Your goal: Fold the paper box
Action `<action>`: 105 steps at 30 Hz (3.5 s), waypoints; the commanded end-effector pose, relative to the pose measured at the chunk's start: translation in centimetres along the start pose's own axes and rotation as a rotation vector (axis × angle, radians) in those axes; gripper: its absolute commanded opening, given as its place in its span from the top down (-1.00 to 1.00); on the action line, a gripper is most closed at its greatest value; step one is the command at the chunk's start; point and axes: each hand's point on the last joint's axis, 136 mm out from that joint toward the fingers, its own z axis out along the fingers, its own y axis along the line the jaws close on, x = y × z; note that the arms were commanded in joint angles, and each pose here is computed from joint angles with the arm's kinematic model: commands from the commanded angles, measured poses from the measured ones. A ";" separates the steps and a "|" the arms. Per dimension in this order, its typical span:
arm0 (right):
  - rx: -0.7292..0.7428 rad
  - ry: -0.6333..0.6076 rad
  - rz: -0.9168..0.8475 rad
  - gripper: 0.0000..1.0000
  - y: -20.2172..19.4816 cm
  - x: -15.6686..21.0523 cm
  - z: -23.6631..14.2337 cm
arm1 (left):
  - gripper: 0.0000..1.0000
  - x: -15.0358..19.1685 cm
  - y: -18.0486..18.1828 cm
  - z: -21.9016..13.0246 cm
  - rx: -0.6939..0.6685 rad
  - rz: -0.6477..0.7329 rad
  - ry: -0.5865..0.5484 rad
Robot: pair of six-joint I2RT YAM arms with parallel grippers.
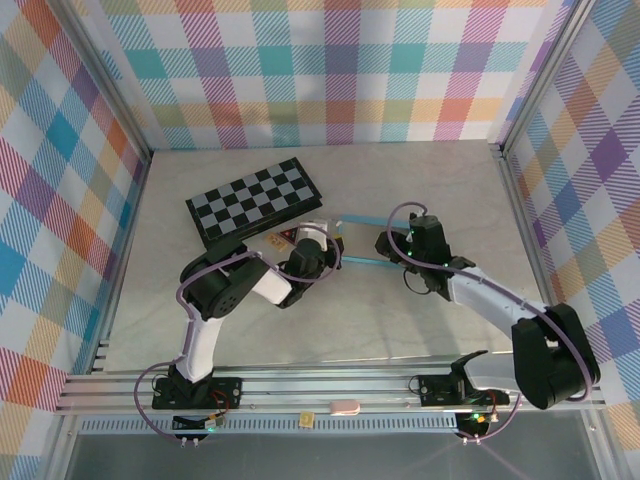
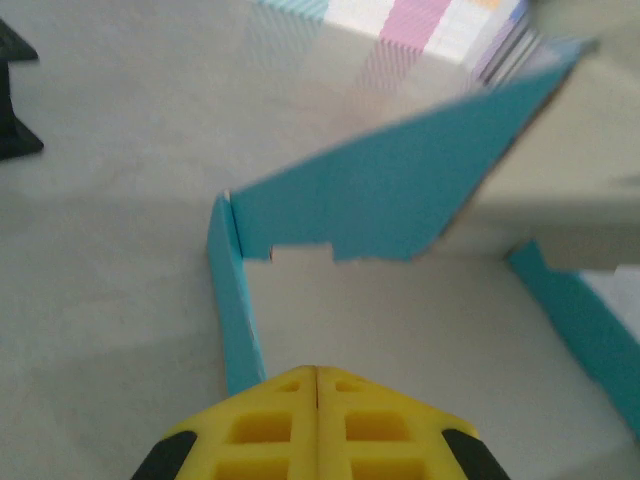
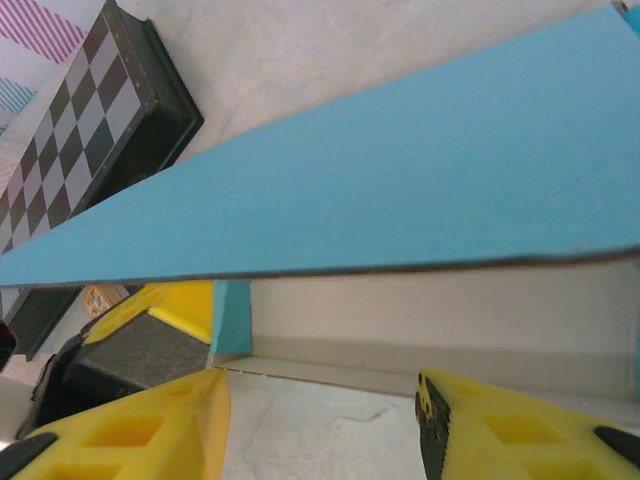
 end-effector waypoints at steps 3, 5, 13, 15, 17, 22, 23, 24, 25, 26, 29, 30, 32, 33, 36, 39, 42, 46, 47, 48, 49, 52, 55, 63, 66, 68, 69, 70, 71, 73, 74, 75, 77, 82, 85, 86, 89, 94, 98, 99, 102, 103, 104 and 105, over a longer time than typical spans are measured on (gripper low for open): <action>-0.001 0.045 0.043 -0.03 -0.1 1.5 -1.6 | 1.00 -0.2 -0.4 -0.1 -0.054 0.055 0.017; -0.020 0.033 0.069 -0.03 0.6 1.2 -2.7 | 1.00 -0.3 -0.4 -0.1 -0.055 0.055 0.015; -0.047 -0.092 0.344 -0.14 2.5 -2.0 -7.4 | 1.00 -1.3 -1.3 -0.3 -0.033 0.040 0.004; -0.066 -0.124 0.428 -0.14 3.1 -3.1 -7.9 | 0.99 -1.6 -1.6 -0.4 -0.020 0.029 0.002; -0.069 -0.163 0.474 -0.13 3.8 -4.6 -8.5 | 0.76 -2.0 -1.9 -0.6 -0.009 0.013 0.004; 0.002 -0.217 0.461 -0.10 4.7 -8.4 -10.6 | 0.42 -3.2 -3.5 -1.8 0.025 -0.020 0.010; 0.027 -0.215 0.448 -0.10 4.6 -8.9 -10.9 | 0.38 -3.5 -3.9 -2.1 0.036 -0.032 0.011; 0.043 -0.215 0.426 -0.10 4.6 -9.4 -11.1 | 0.35 -3.7 -4.3 -2.5 0.047 -0.042 0.016; 0.059 -0.211 0.413 -0.10 4.5 -9.7 -11.2 | 0.32 -4.0 -4.7 -2.8 0.055 -0.051 0.020; 0.083 -0.208 0.412 -0.10 4.1 -10.1 -11.3 | 0.28 -4.0 -5.1 -3.1 0.063 -0.059 0.033; 0.141 -0.168 0.414 -0.10 2.8 -10.8 -11.2 | 0.25 -4.8 -5.9 -4.4 0.067 -0.112 0.057; 0.157 -0.148 0.410 -0.10 2.3 -11.1 -10.9 | 0.25 -5.7 -6.3 -5.0 0.070 -0.146 0.055; 0.188 -0.101 0.406 -0.10 1.5 -11.7 -10.4 | 0.25 -7.6 -6.7 -6.1 0.035 -0.211 0.069; 0.204 -0.077 0.402 -0.10 1.1 -11.9 -10.1 | 0.24 -8.6 -6.6 -6.6 -0.005 -0.231 0.094; 0.240 -0.012 0.386 -0.10 -0.1 -12.4 -8.9 | 0.24 -11.7 -5.0 -7.8 -0.158 -0.320 0.186; 0.279 0.079 0.401 -0.10 -1.7 -12.4 -7.7 | 0.21 -12.7 -1.6 -8.2 -0.287 -0.499 0.346; 0.297 0.171 0.407 -0.10 -2.5 -12.1 -6.2 | 0.20 -13.4 -0.4 -7.2 -0.316 -0.578 0.450; 0.282 0.281 0.418 -0.11 -2.8 -11.0 -3.5 | 0.18 -13.0 -0.9 -4.8 -0.297 -0.596 0.541; 0.284 0.307 0.425 -0.11 -3.0 -10.6 -2.8 | 0.18 -12.5 -1.0 -4.0 -0.292 -0.598 0.558; 0.285 0.332 0.428 -0.10 -3.2 -10.1 -2.3 | 0.18 -12.1 -1.1 -3.3 -0.287 -0.595 0.569; 0.280 0.346 0.427 -0.10 -3.3 -9.9 -1.9 | 0.18 -11.6 -0.9 -2.9 -0.291 -0.596 0.580; 0.261 0.373 0.424 -0.09 -3.5 -9.3 -1.0 | 0.18 -10.3 -1.0 -1.0 -0.261 -0.614 0.597; 0.252 0.398 0.414 -0.08 -3.5 -8.9 -0.5 | 0.18 -9.5 -1.3 0.3 -0.237 -0.624 0.617; 0.260 0.454 0.428 -0.03 -4.5 -6.8 0.2 | 0.16 -7.9 -2.4 0.9 -0.208 -0.634 0.645; 0.267 0.459 0.428 -0.02 -4.9 -6.3 0.3 | 0.18 -7.8 -2.4 0.8 -0.207 -0.634 0.637; 0.265 0.463 0.429 0.00 -4.9 -6.0 0.4 | 0.20 -7.4 -2.6 0.9 -0.201 -0.638 0.644; 0.266 0.466 0.428 0.02 -4.9 -5.9 0.5 | 0.22 -7.2 -2.8 0.9 -0.198 -0.637 0.648; 0.267 0.468 0.429 0.03 -5.0 -5.7 0.5 | 0.25 -7.0 -2.8 0.8 -0.198 -0.636 0.653; 0.267 0.468 0.429 0.05 -5.0 -5.6 0.5 | 0.28 -6.7 -2.9 0.8 -0.197 -0.635 0.657; 0.267 0.471 0.432 0.10 -5.1 -5.3 0.6 | 0.34 -6.3 -3.0 0.8 -0.197 -0.638 0.663; 0.265 0.473 0.433 0.12 -5.0 -5.1 0.7 | 0.36 -6.1 -3.0 0.7 -0.199 -0.639 0.667; 0.265 0.476 0.433 0.14 -5.0 -4.9 0.8 | 0.37 -5.9 -3.1 0.6 -0.198 -0.639 0.669; 0.264 0.479 0.431 0.20 -4.9 -4.7 0.8 | 0.39 -5.5 -3.3 0.5 -0.197 -0.636 0.675; 0.271 0.492 0.428 0.30 -5.1 -3.6 1.2 | 0.52 -4.6 -3.7 0.1 -0.196 -0.635 0.684; 0.279 0.497 0.424 0.34 -5.4 -3.1 1.3 | 0.61 -4.1 -3.7 0.0 -0.200 -0.636 0.685; 0.283 0.497 0.421 0.36 -5.4 -3.0 1.4 | 0.64 -3.9 -3.8 0.0 -0.200 -0.634 0.687; 0.291 0.494 0.410 0.41 -5.7 -2.8 1.5 | 0.69 -3.4 -4.0 0.0 -0.200 -0.627 0.692; 0.296 0.496 0.396 0.48 -6.0 -2.6 1.6 | 0.76 -2.5 -3.9 -0.3 -0.211 -0.616 0.709; 0.299 0.500 0.396 0.52 -6.2 -2.2 1.7 | 0.78 -1.8 -3.7 -0.7 -0.219 -0.602 0.721; 0.299 0.501 0.396 0.52 -6.3 -2.2 1.8 | 0.78 -1.6 -3.6 -0.7 -0.222 -0.602 0.722; 0.302 0.504 0.391 0.56 -6.5 -1.8 1.8 | 0.79 -1.2 -3.5 -0.8 -0.225 -0.583 0.726; 0.305 0.506 0.389 0.57 -6.7 -1.7 1.8 | 0.79 -1.0 -3.4 -0.9 -0.228 -0.579 0.727; 0.313 0.509 0.388 0.58 -6.9 -1.5 1.8 | 0.80 -0.8 -3.4 -0.9 -0.228 -0.572 0.731; 0.315 0.512 0.385 0.59 -7.0 -1.4 1.8 | 0.80 -0.6 -3.3 -1.0 -0.228 -0.566 0.735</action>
